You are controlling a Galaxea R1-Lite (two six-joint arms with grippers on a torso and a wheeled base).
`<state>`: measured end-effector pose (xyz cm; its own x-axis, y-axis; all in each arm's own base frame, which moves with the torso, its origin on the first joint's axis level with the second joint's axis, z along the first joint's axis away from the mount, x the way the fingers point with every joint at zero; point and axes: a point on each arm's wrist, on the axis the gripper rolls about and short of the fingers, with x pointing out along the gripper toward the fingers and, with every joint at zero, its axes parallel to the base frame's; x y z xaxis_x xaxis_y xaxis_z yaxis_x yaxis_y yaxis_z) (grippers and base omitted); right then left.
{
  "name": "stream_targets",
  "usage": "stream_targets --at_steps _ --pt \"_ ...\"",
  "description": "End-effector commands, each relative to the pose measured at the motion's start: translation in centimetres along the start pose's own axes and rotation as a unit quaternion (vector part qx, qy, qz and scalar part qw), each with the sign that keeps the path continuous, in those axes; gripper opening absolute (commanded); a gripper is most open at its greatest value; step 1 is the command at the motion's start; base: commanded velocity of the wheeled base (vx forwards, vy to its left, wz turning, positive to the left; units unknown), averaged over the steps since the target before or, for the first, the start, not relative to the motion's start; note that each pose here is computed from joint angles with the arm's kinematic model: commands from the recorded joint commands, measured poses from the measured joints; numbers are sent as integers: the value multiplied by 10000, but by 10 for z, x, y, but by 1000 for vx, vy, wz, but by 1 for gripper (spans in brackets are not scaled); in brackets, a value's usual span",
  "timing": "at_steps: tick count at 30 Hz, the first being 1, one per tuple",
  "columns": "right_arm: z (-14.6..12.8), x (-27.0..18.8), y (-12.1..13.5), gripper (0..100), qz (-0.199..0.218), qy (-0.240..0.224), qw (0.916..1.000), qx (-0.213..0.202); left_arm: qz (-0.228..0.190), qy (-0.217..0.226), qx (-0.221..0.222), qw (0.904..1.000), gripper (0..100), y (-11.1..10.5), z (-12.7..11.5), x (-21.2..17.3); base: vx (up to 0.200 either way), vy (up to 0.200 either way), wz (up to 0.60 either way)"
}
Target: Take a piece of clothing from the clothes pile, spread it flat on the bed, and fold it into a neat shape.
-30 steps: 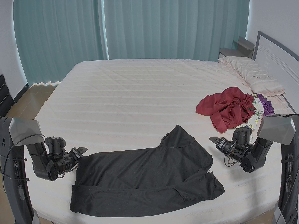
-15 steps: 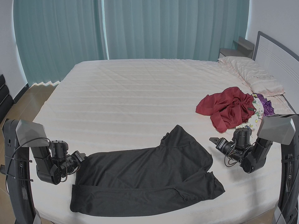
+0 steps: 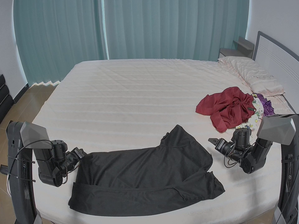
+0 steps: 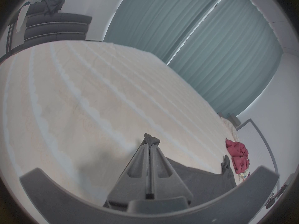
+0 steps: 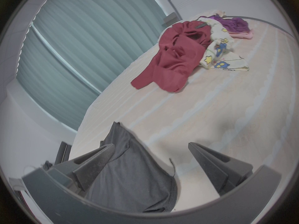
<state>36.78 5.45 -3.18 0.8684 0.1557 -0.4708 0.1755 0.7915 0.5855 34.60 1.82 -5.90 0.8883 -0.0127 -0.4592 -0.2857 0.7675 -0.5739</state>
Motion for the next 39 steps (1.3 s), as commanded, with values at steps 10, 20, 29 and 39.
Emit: stream_targets --at_steps 10,20,29,39 --pt "13 40 43 100 484 386 9912 -1169 -64 -132 17 9999 0 12 -14 3 0 0 0" --pt "-1 74 54 100 929 897 9675 -2173 -3 -94 -61 9999 0 15 -14 -1 0 0 0" --pt "1 104 68 100 974 969 9641 -2271 -29 -64 -126 9999 0 16 -13 -2 0 0 0" --pt "-9 123 64 100 993 976 9641 -2260 -29 -74 -129 9999 0 16 -13 -2 0 0 0"
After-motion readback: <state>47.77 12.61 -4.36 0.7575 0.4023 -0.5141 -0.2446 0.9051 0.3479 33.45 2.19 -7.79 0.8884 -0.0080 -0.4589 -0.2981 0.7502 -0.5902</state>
